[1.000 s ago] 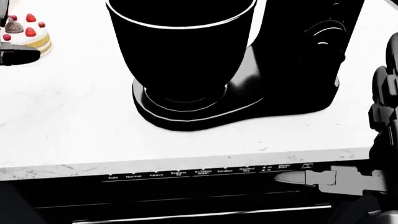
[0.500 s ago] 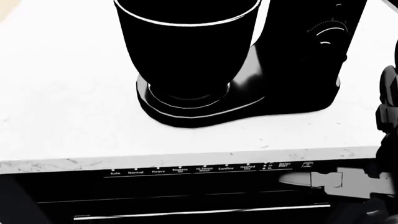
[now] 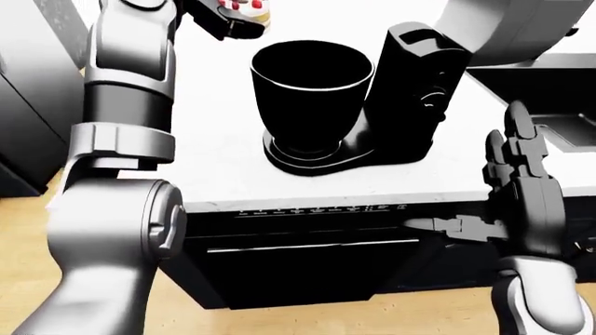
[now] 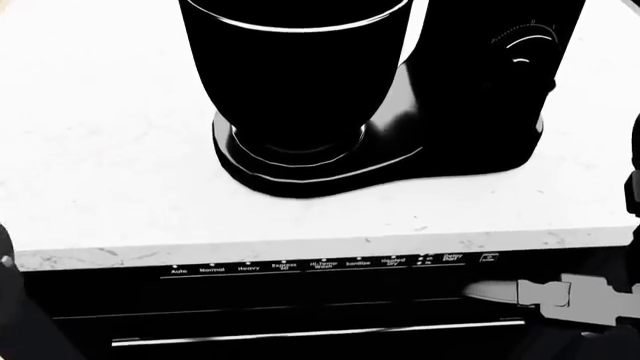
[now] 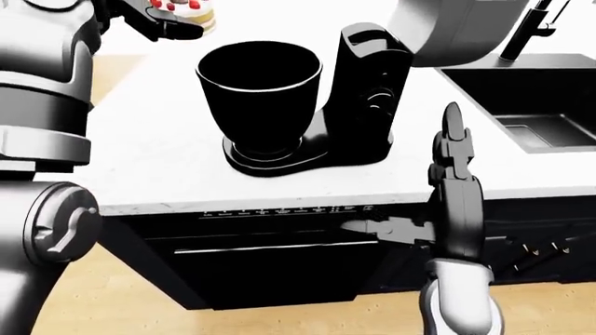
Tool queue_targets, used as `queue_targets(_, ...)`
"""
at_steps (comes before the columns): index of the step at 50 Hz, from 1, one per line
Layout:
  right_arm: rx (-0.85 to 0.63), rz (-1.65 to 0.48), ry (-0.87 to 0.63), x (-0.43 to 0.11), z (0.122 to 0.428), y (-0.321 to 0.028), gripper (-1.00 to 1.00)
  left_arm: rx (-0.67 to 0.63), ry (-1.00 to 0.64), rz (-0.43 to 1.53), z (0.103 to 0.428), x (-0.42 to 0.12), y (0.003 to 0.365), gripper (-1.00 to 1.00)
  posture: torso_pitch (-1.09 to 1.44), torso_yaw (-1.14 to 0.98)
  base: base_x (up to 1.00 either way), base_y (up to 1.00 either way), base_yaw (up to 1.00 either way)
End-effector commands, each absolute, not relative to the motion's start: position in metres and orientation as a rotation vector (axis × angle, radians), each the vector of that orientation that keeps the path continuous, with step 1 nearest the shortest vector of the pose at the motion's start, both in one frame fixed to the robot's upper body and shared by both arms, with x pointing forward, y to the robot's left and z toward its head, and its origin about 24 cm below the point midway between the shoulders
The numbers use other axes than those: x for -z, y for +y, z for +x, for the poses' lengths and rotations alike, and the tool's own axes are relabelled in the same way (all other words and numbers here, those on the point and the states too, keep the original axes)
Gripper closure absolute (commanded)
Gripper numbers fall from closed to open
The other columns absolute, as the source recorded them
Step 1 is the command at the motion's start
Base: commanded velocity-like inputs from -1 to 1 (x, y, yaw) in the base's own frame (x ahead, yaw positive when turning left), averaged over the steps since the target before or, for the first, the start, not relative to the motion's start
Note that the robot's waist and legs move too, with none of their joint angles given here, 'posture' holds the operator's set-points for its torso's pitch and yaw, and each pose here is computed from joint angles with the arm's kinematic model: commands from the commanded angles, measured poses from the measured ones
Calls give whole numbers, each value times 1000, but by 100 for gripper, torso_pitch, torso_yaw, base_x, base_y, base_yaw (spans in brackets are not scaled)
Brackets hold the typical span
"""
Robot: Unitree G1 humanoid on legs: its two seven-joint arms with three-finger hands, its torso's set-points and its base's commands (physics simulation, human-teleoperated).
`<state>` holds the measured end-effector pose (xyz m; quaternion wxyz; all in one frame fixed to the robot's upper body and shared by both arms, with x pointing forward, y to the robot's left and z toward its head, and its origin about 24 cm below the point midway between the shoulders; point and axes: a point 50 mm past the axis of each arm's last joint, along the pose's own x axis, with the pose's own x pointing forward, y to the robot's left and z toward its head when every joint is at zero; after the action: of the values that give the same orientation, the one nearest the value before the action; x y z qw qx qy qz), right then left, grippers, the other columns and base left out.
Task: Place the cake in the stand mixer bowl.
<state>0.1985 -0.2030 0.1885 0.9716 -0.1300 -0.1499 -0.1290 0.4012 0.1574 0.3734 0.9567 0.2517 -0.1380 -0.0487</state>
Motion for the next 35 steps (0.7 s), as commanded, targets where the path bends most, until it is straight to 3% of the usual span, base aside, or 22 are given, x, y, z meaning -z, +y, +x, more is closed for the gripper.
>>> queue_targets(1, 259, -275, -377, -200, 194, -201, -100, 85, -421, 511, 389, -403, 150, 100, 0, 0, 0, 0, 0)
queue_targets(18, 257, -270, -382, -200, 194, -201, -100, 180, -461, 469, 396, -394, 100, 100, 0, 0, 0, 0, 0)
queue_targets(35, 255, -261, -394, -202, 192, -201, -100, 205, -466, 442, 397, -391, 87, 100, 0, 0, 0, 0, 0)
